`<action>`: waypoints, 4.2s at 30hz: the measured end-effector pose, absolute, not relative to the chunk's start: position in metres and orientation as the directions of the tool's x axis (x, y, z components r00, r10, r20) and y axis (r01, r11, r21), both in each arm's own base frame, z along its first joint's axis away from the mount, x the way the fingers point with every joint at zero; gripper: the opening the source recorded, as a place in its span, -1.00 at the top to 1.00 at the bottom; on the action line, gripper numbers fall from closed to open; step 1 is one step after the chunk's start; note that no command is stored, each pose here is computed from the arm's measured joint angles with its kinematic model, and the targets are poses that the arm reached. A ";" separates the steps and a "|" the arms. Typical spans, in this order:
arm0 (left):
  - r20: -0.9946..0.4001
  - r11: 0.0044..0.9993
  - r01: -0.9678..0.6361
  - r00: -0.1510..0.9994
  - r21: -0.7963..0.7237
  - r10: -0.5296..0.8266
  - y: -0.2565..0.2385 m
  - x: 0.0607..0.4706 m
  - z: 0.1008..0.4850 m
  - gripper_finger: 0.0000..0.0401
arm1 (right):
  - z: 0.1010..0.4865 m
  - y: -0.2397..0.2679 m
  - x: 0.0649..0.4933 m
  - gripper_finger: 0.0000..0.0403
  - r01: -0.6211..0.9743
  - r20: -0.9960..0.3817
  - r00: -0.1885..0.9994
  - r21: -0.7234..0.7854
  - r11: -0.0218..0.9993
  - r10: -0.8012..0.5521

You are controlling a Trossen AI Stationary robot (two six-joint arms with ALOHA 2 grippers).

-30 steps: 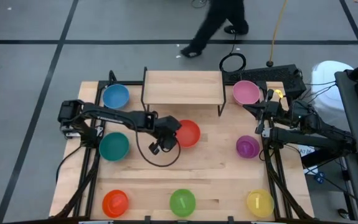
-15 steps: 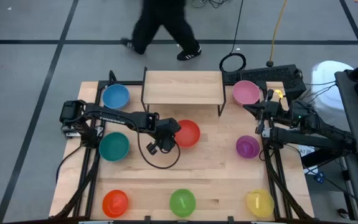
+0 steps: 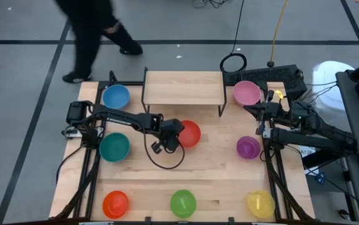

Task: Place and stack bowls onto a shelf
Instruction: Put the top orange bowl on the shelf, then stack the pink bowl on top of the orange bowl on the shelf

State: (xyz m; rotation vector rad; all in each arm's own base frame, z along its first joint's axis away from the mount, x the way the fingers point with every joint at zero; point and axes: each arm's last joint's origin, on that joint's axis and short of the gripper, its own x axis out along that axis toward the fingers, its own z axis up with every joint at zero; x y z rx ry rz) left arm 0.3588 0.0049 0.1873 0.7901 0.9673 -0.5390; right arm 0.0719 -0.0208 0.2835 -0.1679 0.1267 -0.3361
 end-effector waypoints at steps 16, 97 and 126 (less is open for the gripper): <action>-0.881 0.763 0.584 0.472 0.277 -0.042 0.018 0.370 0.163 0.94 | 0.283 -0.021 0.072 0.99 0.317 -0.097 0.936 -0.185 0.930 -0.338; -0.940 0.985 -0.145 0.314 0.090 0.132 0.169 0.310 0.316 0.62 | 0.284 -0.021 0.072 0.99 0.315 -0.093 0.937 -0.203 0.927 -0.338; -0.839 0.959 -0.080 0.469 0.272 0.277 0.116 0.301 0.397 0.43 | 0.291 -0.021 0.072 0.99 0.336 -0.015 0.942 0.089 0.938 -0.336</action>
